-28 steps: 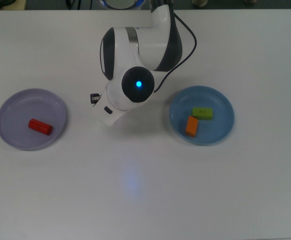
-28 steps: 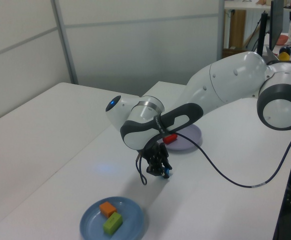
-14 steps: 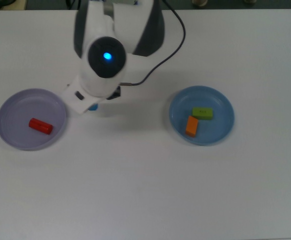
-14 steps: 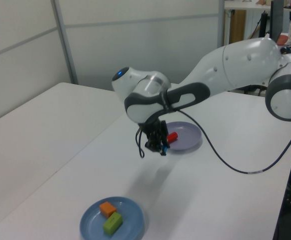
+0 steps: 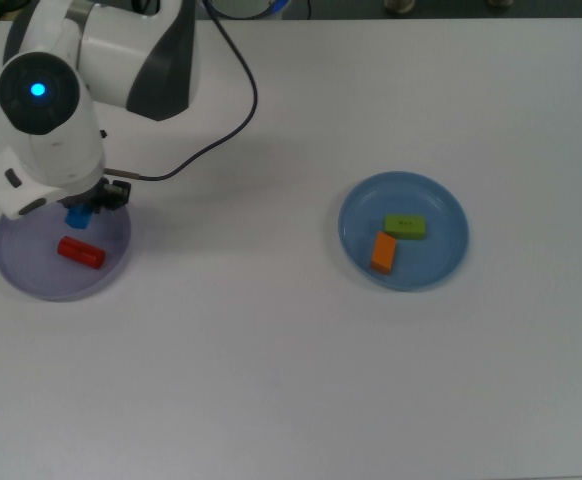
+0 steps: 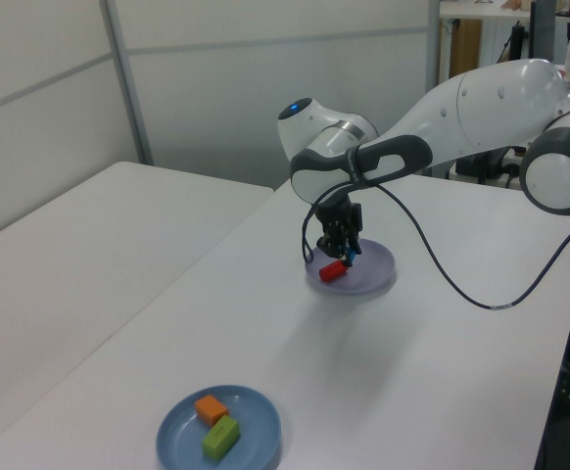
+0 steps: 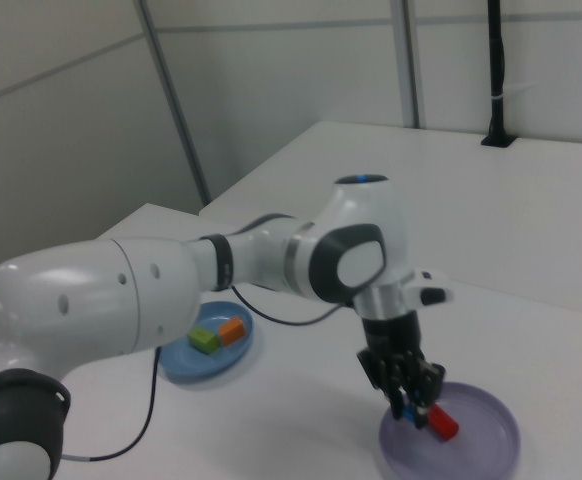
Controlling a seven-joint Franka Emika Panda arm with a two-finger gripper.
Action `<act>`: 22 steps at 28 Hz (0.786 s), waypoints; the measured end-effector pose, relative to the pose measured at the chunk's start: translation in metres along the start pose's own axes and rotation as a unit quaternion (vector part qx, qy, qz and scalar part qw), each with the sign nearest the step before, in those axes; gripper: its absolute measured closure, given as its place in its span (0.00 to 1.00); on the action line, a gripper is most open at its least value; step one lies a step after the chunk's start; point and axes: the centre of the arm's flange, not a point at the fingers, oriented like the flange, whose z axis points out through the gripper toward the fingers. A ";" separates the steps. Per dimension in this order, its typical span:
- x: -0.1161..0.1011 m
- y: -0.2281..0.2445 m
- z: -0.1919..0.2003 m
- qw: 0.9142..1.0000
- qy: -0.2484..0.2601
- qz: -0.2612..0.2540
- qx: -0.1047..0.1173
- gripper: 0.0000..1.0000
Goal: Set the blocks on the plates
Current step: 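Carry the blue block onto the lavender plate beside the red block, then open the gripper and lift it away from the plate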
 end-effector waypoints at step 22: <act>0.009 -0.003 0.033 1.000 -0.017 -0.009 -0.011 0.21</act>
